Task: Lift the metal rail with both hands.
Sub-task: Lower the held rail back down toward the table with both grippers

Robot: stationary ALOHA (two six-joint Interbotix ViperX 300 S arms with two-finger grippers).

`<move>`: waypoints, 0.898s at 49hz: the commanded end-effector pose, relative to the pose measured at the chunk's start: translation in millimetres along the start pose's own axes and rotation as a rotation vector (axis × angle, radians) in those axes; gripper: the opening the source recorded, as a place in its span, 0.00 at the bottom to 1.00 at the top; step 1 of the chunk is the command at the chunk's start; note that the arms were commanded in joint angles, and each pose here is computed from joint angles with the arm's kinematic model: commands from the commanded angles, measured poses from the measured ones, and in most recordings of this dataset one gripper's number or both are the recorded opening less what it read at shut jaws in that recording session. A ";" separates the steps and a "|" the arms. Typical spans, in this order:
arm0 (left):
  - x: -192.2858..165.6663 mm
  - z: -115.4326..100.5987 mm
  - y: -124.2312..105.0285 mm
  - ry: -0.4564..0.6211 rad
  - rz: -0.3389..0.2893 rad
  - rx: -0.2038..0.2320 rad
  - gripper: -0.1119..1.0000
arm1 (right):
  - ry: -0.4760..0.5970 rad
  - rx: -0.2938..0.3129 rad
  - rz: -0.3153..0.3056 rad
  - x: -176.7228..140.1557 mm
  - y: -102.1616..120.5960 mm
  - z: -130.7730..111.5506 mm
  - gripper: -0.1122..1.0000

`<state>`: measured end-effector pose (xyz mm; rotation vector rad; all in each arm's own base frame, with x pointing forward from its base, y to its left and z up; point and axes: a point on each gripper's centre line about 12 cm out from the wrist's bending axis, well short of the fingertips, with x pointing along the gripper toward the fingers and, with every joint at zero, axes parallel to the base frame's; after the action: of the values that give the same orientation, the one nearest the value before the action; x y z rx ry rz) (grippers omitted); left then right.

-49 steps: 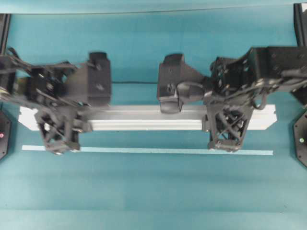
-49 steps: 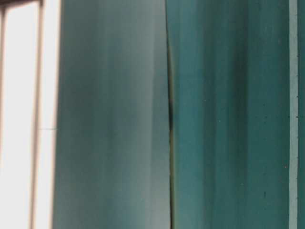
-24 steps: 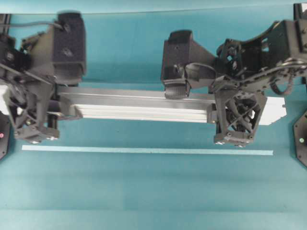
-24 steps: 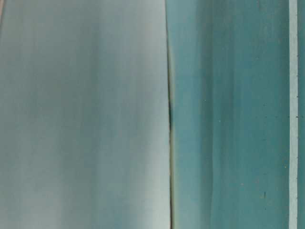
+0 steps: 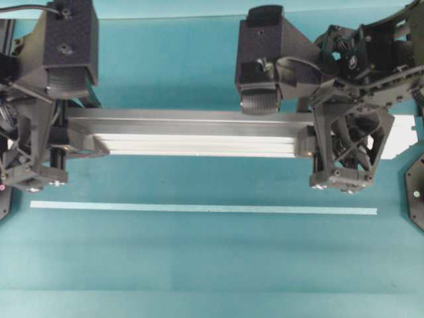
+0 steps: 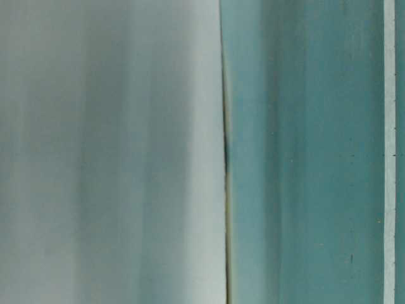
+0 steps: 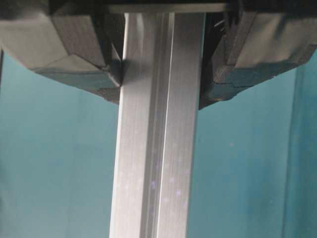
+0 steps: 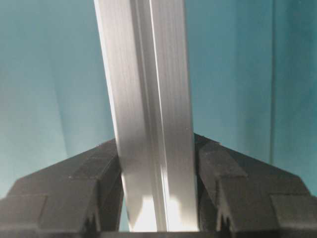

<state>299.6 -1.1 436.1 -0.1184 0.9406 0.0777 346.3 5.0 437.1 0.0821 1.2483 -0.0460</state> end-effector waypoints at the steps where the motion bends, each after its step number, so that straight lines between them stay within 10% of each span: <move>1: -13.2 7.4 2.5 -0.051 0.002 -0.013 0.43 | -0.068 0.012 -0.005 -17.3 -0.3 4.9 0.45; 44: 9.9 -2.6 10.1 0.017 0.025 -0.021 0.43 | -0.008 0.000 -0.018 8.3 -1.3 0.6 0.45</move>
<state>301.4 0.7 426.4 -0.1101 0.9741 0.0830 347.3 4.8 432.5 0.0704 1.2583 -0.0566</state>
